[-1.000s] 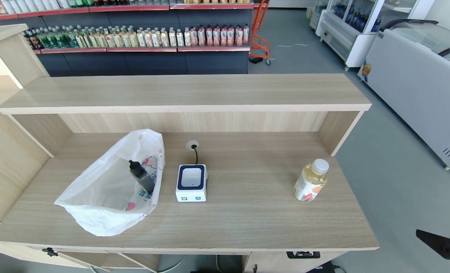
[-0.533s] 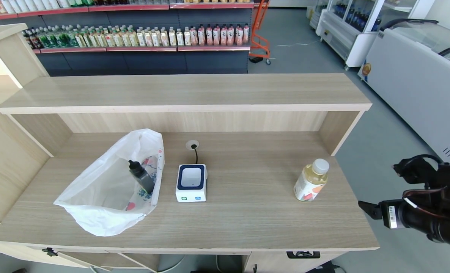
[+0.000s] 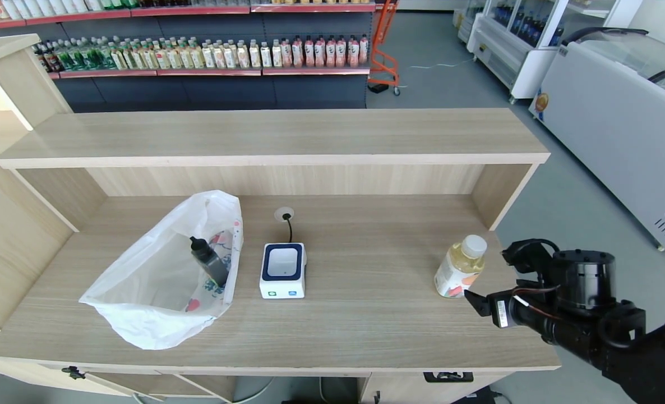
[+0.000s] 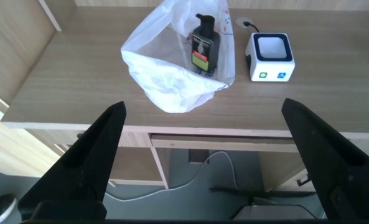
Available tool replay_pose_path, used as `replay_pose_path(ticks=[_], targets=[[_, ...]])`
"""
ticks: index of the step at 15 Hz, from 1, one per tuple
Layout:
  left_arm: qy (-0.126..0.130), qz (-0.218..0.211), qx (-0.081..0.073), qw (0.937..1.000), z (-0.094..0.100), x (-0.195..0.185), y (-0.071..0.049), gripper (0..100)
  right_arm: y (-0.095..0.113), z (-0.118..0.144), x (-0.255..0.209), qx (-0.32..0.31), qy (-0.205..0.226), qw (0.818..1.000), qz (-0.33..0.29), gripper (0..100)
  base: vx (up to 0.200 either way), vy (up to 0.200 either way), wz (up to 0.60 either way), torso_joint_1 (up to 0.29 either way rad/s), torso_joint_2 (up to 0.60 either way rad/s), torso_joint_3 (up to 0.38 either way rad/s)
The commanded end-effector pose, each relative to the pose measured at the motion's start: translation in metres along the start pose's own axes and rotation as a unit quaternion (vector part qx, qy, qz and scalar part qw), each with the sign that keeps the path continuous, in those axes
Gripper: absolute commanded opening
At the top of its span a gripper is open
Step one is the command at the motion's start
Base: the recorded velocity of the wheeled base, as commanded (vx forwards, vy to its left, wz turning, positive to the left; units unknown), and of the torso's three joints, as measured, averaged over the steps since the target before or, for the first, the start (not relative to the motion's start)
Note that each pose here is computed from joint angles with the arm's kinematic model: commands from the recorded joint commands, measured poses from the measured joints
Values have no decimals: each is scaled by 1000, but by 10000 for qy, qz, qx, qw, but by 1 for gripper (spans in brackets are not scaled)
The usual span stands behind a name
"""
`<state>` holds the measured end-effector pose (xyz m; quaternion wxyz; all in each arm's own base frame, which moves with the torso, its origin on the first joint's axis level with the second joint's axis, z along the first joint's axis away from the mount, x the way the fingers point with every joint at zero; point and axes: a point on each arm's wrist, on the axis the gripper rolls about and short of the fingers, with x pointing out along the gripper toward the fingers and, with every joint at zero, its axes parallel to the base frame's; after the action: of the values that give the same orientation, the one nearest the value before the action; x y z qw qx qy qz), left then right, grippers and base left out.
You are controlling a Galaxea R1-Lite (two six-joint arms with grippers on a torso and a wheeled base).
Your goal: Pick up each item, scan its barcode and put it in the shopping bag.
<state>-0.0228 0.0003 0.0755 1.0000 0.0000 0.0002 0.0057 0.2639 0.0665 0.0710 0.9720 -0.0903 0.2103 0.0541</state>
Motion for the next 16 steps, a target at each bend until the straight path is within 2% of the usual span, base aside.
replay_pose_path(ticks=[1, 5, 7, 16], targets=[[-2, 4, 0, 10000, 0, 0, 0, 100, 5, -9, 19, -41, 96, 9999, 26, 100, 0, 0, 0, 0, 0, 0], [-2, 4, 0, 10000, 0, 0, 0, 100, 8, -3, 36, 33, -254, 9997, 41, 100, 0, 0, 0, 0, 0, 0], [-2, 4, 0, 10000, 0, 0, 0, 100, 10, -3, 41, 29, -295, 9993, 221, 100, 0, 0, 0, 0, 0, 0], [-2, 4, 0, 10000, 0, 0, 0, 100, 19, 1, 81, 43, -675, 9971, 353, 100, 0, 0, 0, 0, 0, 0]])
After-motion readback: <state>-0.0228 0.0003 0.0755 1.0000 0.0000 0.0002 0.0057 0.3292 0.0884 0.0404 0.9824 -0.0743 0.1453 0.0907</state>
